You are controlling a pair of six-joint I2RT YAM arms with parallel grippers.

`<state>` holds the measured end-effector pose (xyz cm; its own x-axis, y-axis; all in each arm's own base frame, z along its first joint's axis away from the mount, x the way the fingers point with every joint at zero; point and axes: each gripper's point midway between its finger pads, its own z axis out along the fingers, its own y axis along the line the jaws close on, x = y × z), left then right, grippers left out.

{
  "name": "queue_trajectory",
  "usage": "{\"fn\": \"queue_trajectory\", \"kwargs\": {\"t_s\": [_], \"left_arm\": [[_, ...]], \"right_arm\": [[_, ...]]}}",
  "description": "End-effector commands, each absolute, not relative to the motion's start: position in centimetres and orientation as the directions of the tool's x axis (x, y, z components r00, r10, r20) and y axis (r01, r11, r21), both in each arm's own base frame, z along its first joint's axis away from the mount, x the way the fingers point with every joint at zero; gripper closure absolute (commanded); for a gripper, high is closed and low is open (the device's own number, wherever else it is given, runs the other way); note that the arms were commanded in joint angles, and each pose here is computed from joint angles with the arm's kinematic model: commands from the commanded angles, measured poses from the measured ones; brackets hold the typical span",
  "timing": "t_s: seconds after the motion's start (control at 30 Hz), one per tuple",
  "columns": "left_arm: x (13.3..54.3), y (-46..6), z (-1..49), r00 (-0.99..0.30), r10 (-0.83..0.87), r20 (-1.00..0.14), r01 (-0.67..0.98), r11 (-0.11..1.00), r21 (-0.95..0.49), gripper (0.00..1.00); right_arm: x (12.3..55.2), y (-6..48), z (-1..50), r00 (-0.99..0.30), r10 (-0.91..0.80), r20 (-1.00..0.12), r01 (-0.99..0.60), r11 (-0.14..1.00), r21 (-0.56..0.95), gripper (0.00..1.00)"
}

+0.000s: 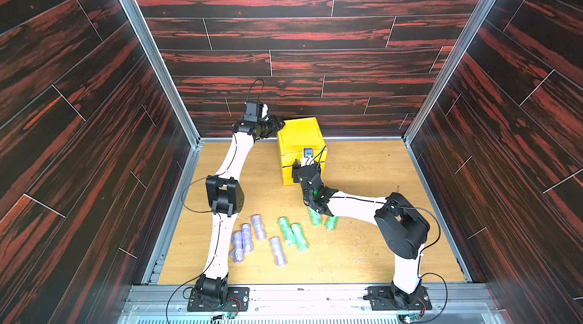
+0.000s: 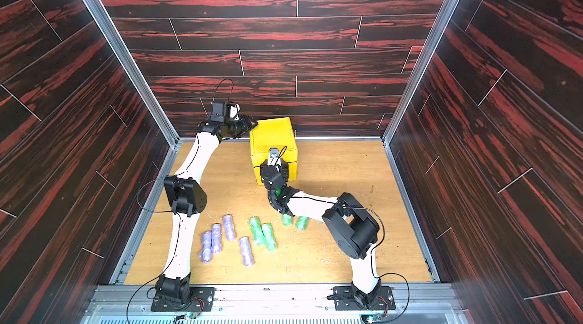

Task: Sort the rolls of trash bags by color and place them into the drawer
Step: Close the drawer in the storage box.

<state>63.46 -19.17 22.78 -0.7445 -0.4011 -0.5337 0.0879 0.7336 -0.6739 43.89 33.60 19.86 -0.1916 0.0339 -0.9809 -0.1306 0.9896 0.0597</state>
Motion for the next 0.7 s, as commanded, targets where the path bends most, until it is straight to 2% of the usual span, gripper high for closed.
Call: {"fn": "queue_trajectory", "kwargs": {"t_s": [0.0,0.27,0.4,0.53,0.67], "left_arm": [[59.8,-22.9,20.7,-0.842,-0.307,-0.444,0.088,0.734,-0.673,0.41],[59.6,-23.0,20.8,-0.845,-0.295,-0.446,0.095,0.738,-0.668,0.41],[59.5,-23.0,20.8,-0.845,-0.292,-0.447,0.096,0.740,-0.666,0.41],[59.5,-23.1,20.8,-0.845,-0.288,-0.451,0.100,0.743,-0.662,0.42],[59.5,-23.2,20.7,-0.849,-0.284,-0.446,0.100,0.742,-0.663,0.42]], "right_arm": [[44.8,33.6,19.8,-0.186,0.025,-0.982,-0.119,0.992,0.048,0.34],[45.2,33.8,20.1,-0.186,0.010,-0.982,-0.134,0.990,0.036,0.34],[43.3,33.8,20.7,-0.186,-0.047,-0.981,-0.224,0.975,-0.004,0.34],[37.3,33.1,24.1,0.006,-0.157,-0.988,-0.387,0.910,-0.147,0.32],[33.7,31.4,26.3,0.092,-0.253,-0.963,-0.469,0.842,-0.266,0.33]]}}
